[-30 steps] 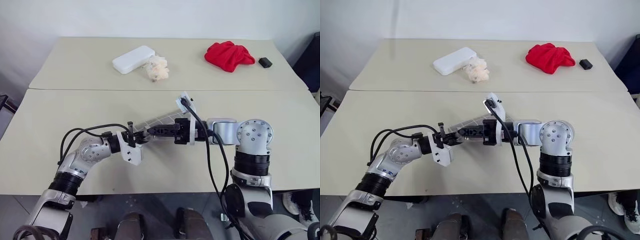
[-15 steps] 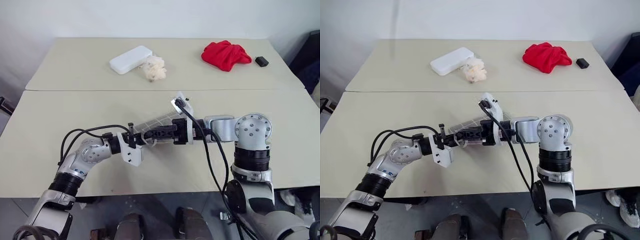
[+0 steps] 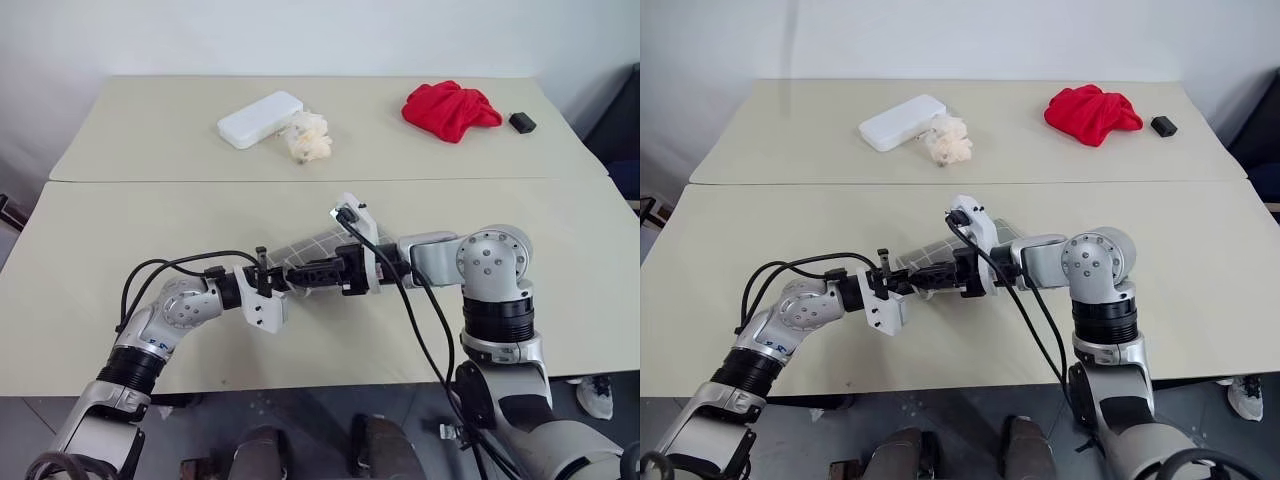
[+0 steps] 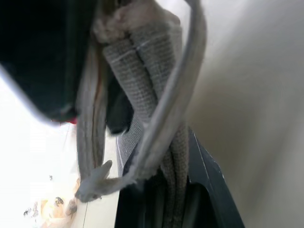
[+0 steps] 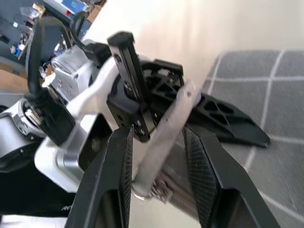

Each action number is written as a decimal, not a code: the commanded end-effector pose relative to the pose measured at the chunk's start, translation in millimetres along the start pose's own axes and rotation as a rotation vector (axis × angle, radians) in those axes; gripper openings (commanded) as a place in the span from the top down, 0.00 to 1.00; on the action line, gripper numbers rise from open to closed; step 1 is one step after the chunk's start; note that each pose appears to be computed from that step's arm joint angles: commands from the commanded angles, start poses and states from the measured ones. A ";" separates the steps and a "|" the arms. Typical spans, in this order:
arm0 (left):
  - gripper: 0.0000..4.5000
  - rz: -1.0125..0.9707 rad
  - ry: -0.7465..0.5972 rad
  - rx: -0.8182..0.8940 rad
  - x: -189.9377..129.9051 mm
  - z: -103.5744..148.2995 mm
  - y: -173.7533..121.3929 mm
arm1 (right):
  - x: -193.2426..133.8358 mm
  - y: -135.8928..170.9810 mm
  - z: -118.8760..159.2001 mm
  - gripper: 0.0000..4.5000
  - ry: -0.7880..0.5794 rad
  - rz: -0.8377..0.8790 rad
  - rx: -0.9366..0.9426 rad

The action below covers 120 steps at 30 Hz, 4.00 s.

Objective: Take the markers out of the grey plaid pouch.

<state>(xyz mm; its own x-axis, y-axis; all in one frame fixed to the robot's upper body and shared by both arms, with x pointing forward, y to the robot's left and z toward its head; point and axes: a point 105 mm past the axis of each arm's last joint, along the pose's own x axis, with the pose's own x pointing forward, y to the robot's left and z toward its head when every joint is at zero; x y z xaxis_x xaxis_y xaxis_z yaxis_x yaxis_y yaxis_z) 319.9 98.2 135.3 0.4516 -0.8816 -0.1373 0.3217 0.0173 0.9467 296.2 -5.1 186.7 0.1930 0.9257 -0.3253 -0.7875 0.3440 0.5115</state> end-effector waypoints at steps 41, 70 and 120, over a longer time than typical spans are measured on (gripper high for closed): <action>1.00 -0.031 -0.221 -1.253 -60.3 17.3 -3.9 | -182.8 -43.2 79.7 0.99 -0.820 -0.316 -0.293; 1.00 0.105 -0.241 -1.019 -37.7 2.7 38.8 | -218.7 -32.3 -16.2 0.41 -0.323 -0.207 -0.364; 1.00 0.027 -0.266 -0.774 7.4 30.7 12.4 | -126.3 -40.0 -4.1 1.00 -0.004 -0.385 -0.550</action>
<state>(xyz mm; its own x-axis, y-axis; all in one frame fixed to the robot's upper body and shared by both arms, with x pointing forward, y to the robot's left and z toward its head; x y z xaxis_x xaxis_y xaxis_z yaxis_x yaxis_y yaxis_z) 303.9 82.6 142.9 0.2994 -0.9540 0.0167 0.8634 0.2784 0.4207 298.9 -132.6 206.3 0.4945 0.7829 -0.3776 -0.8635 0.4921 -0.1106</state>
